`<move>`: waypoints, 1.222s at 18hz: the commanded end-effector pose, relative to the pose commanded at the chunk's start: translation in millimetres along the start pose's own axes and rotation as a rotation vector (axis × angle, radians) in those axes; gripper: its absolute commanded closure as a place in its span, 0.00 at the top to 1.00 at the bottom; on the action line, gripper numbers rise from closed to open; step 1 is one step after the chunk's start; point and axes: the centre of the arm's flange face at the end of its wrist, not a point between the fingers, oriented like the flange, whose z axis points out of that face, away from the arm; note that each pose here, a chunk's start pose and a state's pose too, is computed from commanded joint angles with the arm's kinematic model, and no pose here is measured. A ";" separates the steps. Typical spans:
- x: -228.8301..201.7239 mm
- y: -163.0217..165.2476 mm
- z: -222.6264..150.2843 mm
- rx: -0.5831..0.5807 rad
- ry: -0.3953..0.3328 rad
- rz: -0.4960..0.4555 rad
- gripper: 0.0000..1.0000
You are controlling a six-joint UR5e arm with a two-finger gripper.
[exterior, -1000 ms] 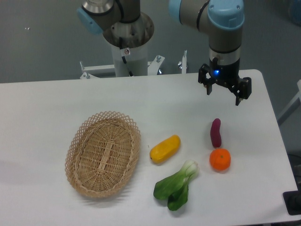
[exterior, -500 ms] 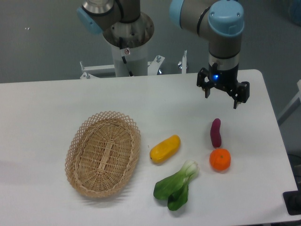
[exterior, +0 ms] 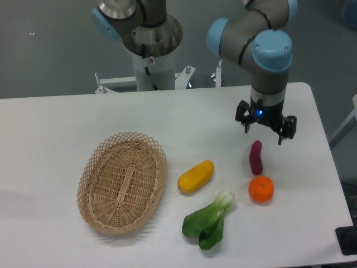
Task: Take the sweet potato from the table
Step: 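Lower the open gripper down around the purple sweet potato, then close the gripper fingers on the sweet potato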
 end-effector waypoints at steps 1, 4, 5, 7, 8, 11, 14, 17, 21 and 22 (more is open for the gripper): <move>0.2 -0.2 10.6 -0.004 0.012 -0.003 1.00; 4.8 0.4 41.3 -0.010 0.031 0.001 1.00; 6.0 -0.5 55.1 -0.011 0.032 0.005 1.00; 4.2 -0.3 65.7 -0.006 0.013 0.008 1.00; 4.7 -0.2 67.1 -0.006 0.014 0.010 1.00; 10.1 2.2 82.7 -0.028 0.023 0.010 1.00; 11.7 4.3 89.2 -0.056 0.023 0.013 1.00; 11.6 4.2 89.8 -0.054 0.018 0.012 1.00; 11.1 4.2 89.1 -0.049 0.000 0.013 0.61; 10.5 4.8 89.0 -0.048 -0.001 0.011 0.46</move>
